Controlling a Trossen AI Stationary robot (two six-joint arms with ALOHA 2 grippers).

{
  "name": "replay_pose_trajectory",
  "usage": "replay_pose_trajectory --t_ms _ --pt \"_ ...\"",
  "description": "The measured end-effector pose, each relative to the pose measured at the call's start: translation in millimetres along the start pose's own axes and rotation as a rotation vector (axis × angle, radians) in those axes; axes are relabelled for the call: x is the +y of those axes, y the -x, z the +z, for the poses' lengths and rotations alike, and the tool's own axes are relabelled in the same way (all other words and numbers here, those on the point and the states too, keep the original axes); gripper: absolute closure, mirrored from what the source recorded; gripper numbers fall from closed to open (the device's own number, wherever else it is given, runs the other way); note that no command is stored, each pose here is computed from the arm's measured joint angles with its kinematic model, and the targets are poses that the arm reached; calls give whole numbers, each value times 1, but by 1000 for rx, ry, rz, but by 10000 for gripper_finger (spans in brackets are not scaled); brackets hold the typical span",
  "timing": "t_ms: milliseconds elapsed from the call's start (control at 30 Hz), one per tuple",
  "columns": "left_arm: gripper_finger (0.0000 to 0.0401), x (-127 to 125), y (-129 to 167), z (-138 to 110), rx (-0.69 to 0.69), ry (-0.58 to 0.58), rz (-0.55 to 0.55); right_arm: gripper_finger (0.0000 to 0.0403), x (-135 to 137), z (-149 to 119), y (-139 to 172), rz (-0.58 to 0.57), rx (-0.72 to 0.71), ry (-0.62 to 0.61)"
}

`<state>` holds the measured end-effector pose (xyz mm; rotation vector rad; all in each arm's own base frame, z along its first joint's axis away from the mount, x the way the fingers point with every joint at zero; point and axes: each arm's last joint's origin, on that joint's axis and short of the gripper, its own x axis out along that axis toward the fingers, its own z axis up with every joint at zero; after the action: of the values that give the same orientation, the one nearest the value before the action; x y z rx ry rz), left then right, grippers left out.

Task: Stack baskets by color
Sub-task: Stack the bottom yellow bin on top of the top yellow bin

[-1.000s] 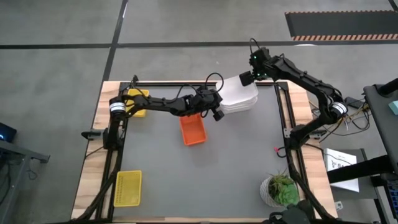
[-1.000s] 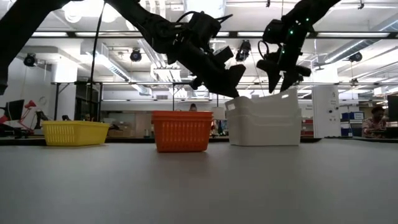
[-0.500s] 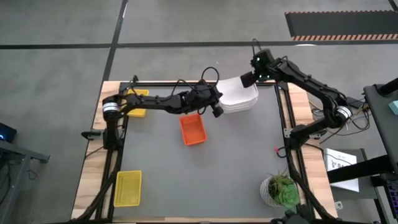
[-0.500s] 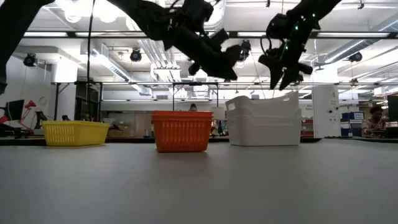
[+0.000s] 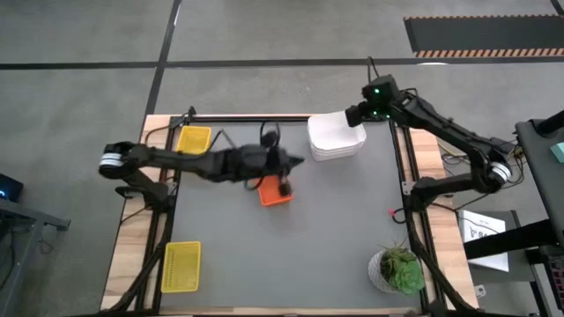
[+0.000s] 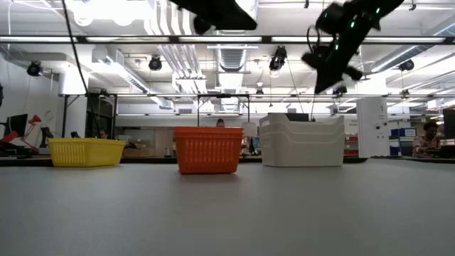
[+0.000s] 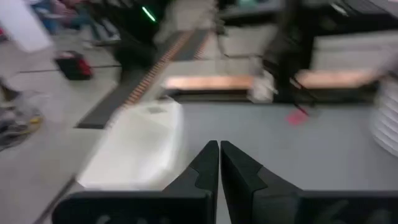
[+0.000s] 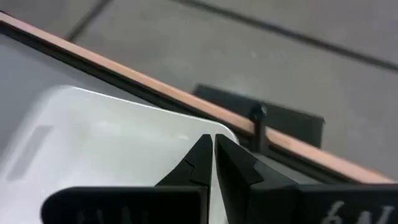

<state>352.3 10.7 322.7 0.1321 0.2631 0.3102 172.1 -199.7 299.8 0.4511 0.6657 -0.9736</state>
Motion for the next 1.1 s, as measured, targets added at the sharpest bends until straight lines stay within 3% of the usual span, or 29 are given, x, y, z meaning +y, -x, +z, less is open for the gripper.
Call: replay_pose_trajectory --t_ms 133,333,600,733,900,1100 --pt "401 -27 31 -17 16 21 -104 390 22 -1 40 166 -101 67" --pt "401 -55 67 -33 47 191 -222 390 58 -38 86 430 -217 289" --pt "401 -75 88 -53 190 379 -284 390 87 -90 102 714 -422 454" --pt "401 -72 95 -63 412 539 -194 390 95 -108 100 778 -486 545" --pt "401 -69 109 -86 801 881 -17 390 99 -117 97 796 -500 615" --pt "401 -107 135 -110 1364 1178 77 390 99 -114 101 784 -546 671"
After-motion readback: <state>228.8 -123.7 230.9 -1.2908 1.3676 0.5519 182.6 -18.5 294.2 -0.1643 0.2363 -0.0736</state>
